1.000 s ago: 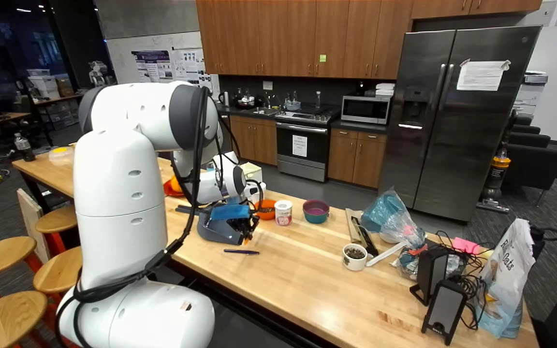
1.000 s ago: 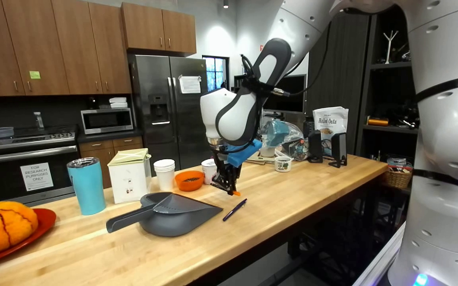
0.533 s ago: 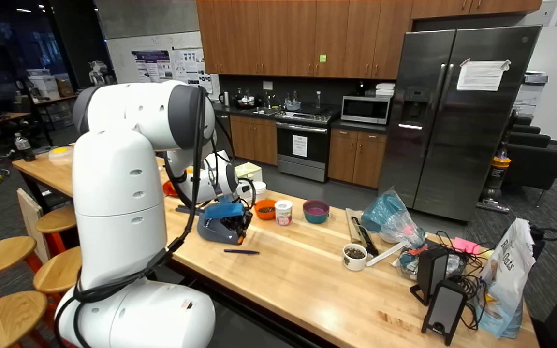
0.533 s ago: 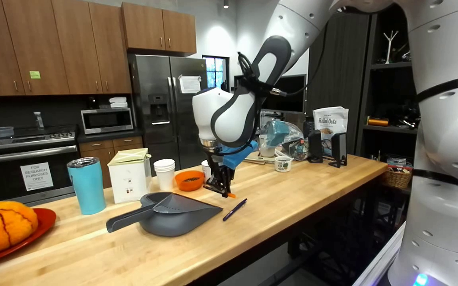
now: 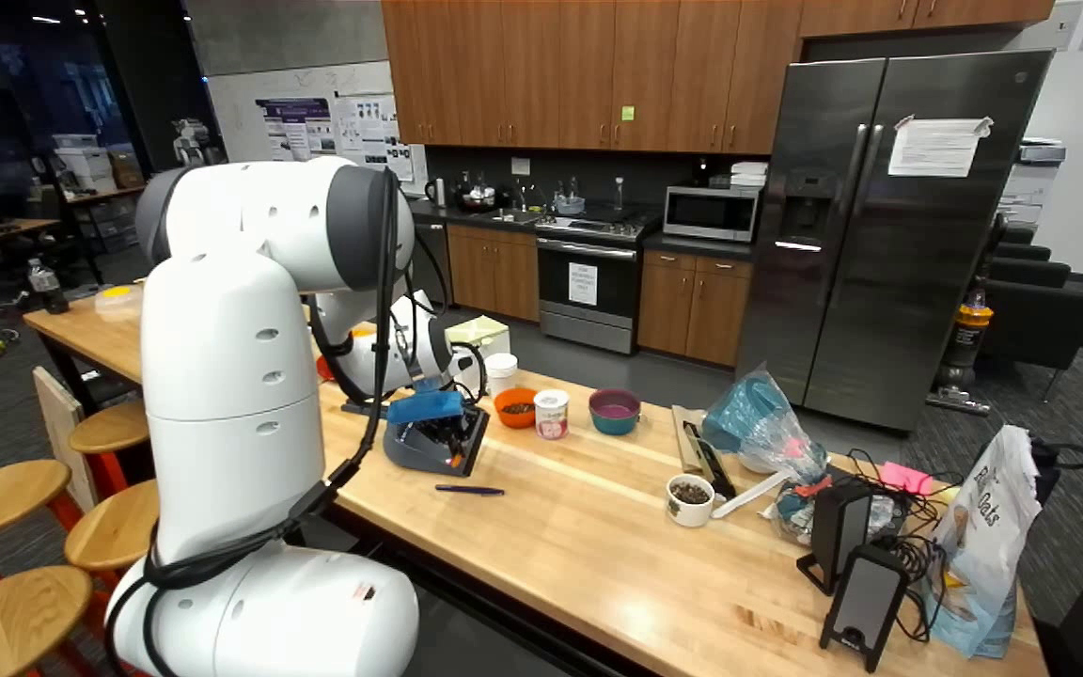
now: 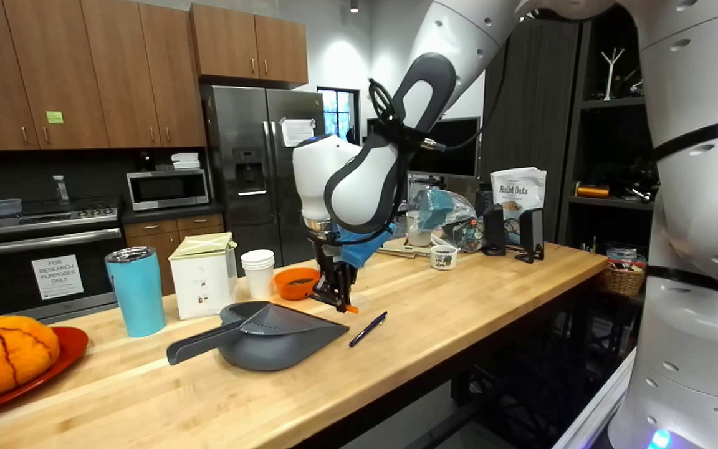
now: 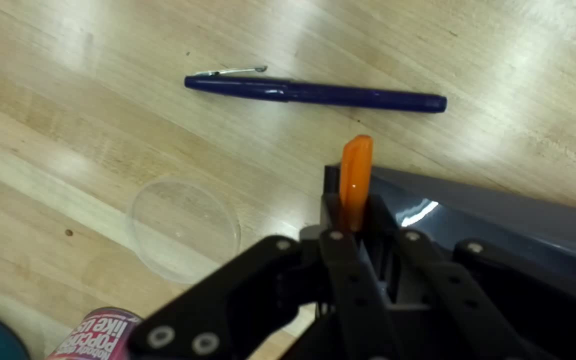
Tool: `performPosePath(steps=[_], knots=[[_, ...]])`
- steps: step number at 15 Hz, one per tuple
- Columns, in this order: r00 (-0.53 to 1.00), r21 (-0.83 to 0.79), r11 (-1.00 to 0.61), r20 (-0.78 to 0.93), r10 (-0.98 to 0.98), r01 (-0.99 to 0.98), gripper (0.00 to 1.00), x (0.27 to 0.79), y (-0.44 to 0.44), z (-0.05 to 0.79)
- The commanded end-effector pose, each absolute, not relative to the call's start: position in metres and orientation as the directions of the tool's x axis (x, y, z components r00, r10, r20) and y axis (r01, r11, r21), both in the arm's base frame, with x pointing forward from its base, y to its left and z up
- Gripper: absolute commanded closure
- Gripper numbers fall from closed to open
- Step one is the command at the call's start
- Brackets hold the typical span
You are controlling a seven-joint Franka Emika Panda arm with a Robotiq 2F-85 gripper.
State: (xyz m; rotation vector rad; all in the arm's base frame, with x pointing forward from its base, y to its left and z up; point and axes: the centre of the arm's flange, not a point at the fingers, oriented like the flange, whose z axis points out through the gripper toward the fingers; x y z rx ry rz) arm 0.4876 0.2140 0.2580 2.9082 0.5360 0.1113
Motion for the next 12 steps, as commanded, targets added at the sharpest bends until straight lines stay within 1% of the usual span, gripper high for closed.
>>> performPosePath(steps=[1,4,5,6,7,9,12], knots=[[0.920,0.190,-0.909,0.059,0.389,0.372,0.96,0.489,0.221,0.253],[0.914,0.193,-0.905,0.073,0.398,0.379,0.96,0.491,0.220,0.247],[0.914,0.197,-0.904,0.068,0.400,0.381,0.81,0.491,0.218,0.245],[0.916,0.196,-0.904,0.061,0.398,0.380,0.60,0.491,0.213,0.244],[0.918,0.198,-0.906,0.057,0.391,0.374,0.56,0.493,0.206,0.242],[0.926,0.196,-0.913,0.048,0.373,0.358,0.45,0.498,0.189,0.243],[0.929,0.207,-0.910,0.021,0.370,0.358,0.23,0.520,0.152,0.252]])
